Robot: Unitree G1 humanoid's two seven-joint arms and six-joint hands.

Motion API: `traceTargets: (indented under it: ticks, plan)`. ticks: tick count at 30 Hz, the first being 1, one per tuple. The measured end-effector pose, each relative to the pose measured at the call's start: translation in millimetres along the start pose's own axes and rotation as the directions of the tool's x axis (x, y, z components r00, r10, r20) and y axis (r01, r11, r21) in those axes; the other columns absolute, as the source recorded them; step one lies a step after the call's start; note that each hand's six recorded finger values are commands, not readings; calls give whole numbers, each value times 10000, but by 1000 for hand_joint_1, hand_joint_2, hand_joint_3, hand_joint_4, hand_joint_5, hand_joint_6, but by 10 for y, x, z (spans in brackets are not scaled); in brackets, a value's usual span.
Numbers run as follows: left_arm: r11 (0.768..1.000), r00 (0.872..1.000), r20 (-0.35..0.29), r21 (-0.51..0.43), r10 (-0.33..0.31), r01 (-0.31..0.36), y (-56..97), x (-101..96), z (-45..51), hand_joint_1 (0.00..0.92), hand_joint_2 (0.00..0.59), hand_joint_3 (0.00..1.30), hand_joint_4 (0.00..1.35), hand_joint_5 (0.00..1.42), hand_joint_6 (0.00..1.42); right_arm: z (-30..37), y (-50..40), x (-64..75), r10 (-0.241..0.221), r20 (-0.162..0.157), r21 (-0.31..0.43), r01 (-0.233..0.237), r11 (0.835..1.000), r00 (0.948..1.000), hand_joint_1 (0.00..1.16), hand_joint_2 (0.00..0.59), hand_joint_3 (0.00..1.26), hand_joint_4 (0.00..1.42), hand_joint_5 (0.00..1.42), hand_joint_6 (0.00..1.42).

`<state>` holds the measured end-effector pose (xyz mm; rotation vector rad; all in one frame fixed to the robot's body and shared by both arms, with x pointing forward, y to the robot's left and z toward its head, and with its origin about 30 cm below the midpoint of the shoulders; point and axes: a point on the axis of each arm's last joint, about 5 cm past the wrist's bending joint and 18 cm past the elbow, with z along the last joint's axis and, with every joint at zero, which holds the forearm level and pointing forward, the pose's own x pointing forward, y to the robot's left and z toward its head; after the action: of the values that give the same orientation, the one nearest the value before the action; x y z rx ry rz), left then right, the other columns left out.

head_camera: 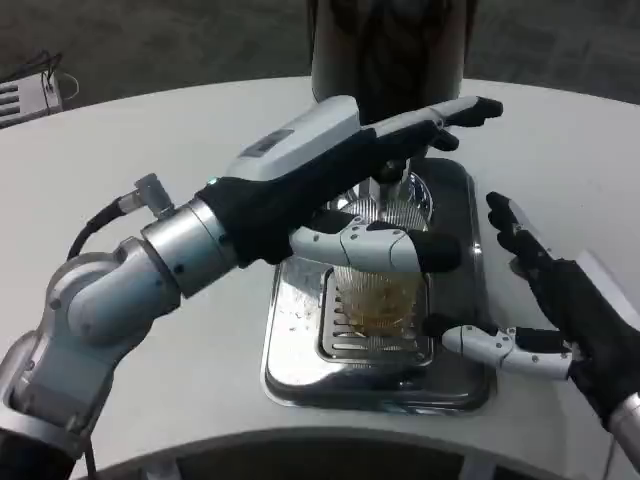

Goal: Grasp the cup under the faucet to collect the drink, then remove the cup.

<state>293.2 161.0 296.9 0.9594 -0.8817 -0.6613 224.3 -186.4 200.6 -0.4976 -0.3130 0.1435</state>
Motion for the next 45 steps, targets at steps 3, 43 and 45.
traceTargets:
  ticks: [3,43,45]
  plan:
    - [10000,10000,-9,9,-5,5,4,-3,-1,0,0,108,96,174,224,5,38,31,118,56,66,-118,9999,9999,820,193,0,0,0,0]
    - [8760,8996,-39,-2257,4367,-4263,-287,-279,-48,0,18,150,138,223,282,9,259,397,411,112,600,-417,9973,9991,836,195,0,0,0,0]
    - [8601,8804,-25,-2122,4742,-4639,-319,-371,-2,0,21,150,136,223,283,3,256,394,353,80,614,-358,9975,9993,836,195,0,0,0,0]
